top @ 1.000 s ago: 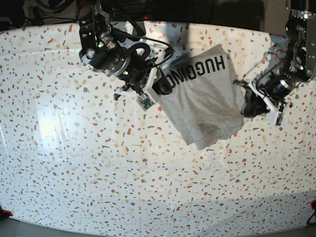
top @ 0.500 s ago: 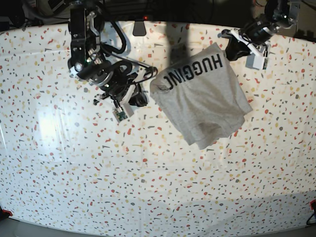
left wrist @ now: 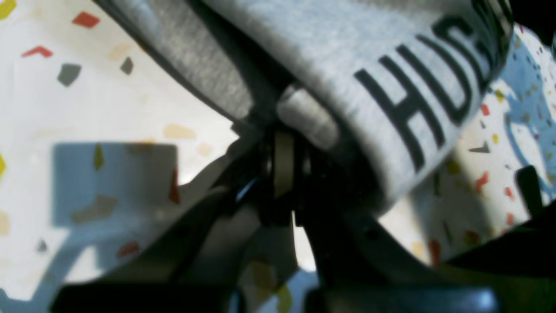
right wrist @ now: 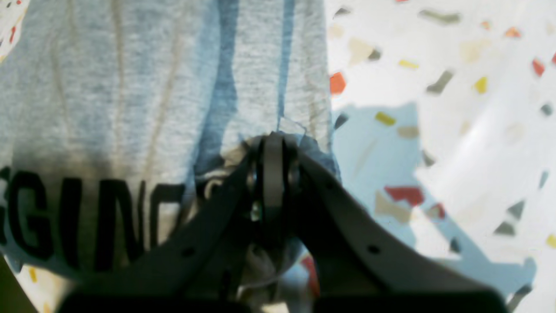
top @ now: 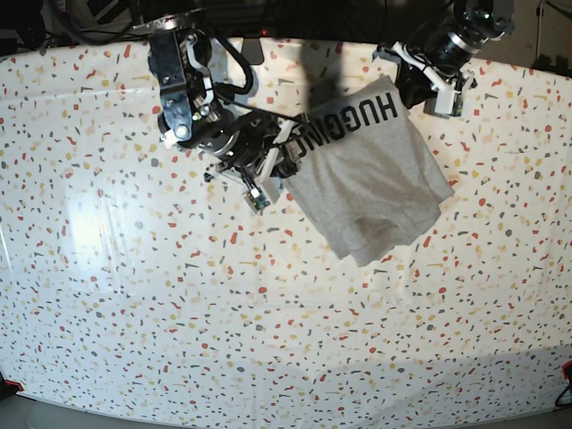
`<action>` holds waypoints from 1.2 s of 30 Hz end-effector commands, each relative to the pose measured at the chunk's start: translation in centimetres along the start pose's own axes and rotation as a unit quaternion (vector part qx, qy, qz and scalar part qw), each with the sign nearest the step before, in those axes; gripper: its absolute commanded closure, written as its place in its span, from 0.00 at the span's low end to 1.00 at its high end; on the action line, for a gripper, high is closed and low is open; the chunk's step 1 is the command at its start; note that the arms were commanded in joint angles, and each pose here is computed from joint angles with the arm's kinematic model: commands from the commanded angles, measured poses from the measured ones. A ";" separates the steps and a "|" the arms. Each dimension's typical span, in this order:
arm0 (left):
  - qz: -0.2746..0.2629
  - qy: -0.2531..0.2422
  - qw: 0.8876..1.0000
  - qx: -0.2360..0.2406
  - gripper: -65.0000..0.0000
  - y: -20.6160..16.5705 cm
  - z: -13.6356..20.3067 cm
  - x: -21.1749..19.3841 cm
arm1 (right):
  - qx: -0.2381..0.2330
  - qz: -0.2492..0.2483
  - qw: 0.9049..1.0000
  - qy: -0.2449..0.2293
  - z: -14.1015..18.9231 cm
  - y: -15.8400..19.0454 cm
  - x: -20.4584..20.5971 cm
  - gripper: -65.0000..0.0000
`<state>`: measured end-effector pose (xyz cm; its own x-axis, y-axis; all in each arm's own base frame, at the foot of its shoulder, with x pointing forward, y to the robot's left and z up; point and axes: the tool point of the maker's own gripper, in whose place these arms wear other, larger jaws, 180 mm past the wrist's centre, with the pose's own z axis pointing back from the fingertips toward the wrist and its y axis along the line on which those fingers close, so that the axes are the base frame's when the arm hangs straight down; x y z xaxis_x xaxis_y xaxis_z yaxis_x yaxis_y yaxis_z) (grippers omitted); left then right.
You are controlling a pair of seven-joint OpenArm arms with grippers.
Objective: Fold the T-shirt properly
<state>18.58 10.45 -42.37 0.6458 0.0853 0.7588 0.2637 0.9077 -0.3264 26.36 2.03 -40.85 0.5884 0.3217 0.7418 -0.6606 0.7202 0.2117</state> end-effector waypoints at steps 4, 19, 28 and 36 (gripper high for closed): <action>-0.028 -0.019 0.999 0.031 1.00 1.4 -0.7 2.1 | 0.008 0.000 1.000 -0.003 1.0 1.8 -0.9 1.00; -0.075 -0.041 0.996 0.039 1.00 3.1 -0.7 4.5 | -0.053 0.025 0.997 -0.048 6.1 1.1 1.2 1.00; -0.065 -0.047 0.995 0.057 1.00 4.7 3.7 4.7 | -0.112 -0.030 0.989 -0.089 11.3 -2.6 2.4 1.00; -0.063 -0.014 0.992 0.109 1.00 6.2 9.7 3.5 | -0.143 -0.069 0.987 -0.013 15.2 -2.1 -2.4 1.00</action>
<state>15.24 20.25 -37.09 0.6175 -0.0231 0.7862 0.1733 0.9790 -0.1074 18.77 -9.88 -34.46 0.6800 0.2013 0.7050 -0.4023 0.9064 0.1292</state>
